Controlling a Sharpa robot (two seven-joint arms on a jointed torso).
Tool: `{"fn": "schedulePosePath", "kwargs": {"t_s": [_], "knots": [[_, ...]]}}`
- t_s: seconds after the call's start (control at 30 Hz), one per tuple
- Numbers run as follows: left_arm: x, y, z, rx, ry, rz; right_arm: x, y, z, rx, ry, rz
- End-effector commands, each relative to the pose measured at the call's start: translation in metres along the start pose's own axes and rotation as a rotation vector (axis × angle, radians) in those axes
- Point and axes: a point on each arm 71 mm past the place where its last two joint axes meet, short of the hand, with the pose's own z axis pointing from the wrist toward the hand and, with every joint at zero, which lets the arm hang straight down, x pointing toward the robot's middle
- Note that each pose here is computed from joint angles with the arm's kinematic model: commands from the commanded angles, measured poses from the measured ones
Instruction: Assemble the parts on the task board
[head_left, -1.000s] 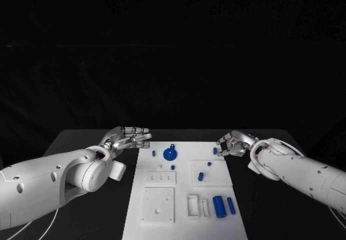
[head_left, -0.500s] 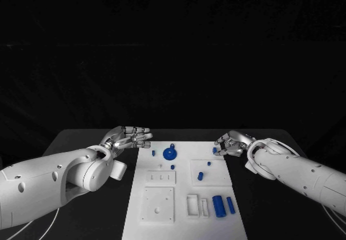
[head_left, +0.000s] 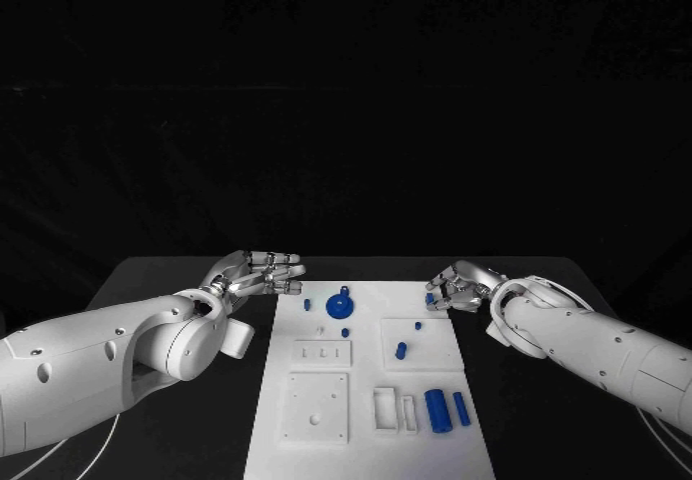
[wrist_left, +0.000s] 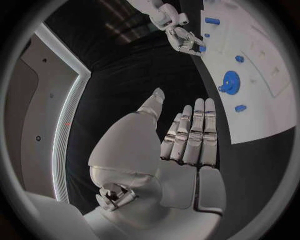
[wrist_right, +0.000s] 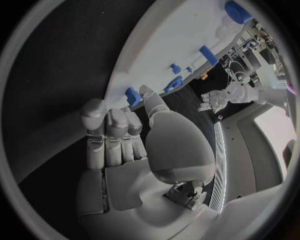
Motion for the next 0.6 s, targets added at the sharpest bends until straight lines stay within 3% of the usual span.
{"fn": "schedulePosePath", "kwargs": {"t_s": [0.03, 0.6], "knots": [[0.0027, -0.0014, 0.0004, 0.01, 0.014, -0.002, 0.0028, 0.0009, 0.0008, -0.003, 0.023, -0.007], [0.0031, -0.0014, 0.0005, 0.008, 0.017, -0.001, 0.0092, 0.0013, 0.0027, 0.008, 0.043, -0.007]]}}
